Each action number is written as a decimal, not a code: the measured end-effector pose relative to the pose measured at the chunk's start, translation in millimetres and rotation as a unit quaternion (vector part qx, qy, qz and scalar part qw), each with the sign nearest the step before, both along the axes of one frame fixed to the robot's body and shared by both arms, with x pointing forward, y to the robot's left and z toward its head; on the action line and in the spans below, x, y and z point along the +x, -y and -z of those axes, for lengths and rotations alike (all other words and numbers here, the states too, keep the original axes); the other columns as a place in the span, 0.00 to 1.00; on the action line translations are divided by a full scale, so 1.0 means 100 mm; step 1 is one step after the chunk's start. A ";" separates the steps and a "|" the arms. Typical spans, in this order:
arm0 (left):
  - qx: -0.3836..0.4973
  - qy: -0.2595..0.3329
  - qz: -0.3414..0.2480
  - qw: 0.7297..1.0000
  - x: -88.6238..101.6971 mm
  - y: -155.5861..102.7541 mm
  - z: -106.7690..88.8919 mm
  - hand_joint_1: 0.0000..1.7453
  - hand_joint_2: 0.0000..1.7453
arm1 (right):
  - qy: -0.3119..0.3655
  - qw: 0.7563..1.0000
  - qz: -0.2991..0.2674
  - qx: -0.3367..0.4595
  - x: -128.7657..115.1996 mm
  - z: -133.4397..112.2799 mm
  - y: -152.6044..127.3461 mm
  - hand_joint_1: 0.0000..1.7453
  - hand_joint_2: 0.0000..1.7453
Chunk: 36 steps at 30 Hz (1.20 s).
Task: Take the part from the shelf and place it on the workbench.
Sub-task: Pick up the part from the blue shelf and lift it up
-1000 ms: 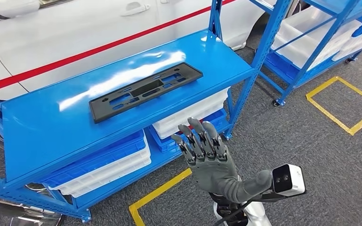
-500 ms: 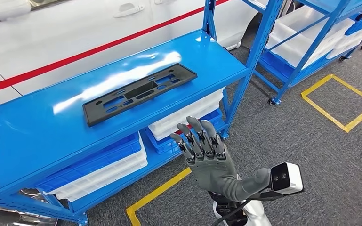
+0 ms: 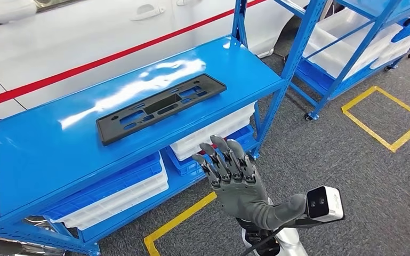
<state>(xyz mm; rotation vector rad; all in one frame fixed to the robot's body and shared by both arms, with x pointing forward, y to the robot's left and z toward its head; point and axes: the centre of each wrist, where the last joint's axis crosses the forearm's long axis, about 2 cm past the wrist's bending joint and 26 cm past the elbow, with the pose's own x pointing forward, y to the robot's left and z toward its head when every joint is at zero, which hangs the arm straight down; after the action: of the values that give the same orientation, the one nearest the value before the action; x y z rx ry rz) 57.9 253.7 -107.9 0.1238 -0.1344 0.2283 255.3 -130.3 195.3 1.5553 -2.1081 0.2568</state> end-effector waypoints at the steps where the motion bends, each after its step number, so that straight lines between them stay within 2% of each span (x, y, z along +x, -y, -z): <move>1: 0.000 0.000 0.001 1.000 0.00 0.00 0.00 0.00 0.00 | -0.001 1.000 0.000 -0.001 0.00 0.01 0.00 0.00 0.00; 18: 0.002 -0.009 -0.001 1.000 -0.01 0.01 0.00 0.00 0.00 | -0.017 1.000 0.000 -0.013 0.00 0.07 -0.01 0.00 0.00; 36: 0.014 0.016 -0.005 1.000 0.02 -0.06 0.00 0.00 0.00 | -0.014 1.000 -0.004 -0.006 0.03 0.14 0.02 0.00 0.00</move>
<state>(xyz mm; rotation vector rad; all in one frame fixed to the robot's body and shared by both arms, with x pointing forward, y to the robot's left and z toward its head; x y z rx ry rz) 59.6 259.3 -107.9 0.1492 -0.1682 0.2388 258.5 -132.5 181.6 1.5515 -2.0764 0.2479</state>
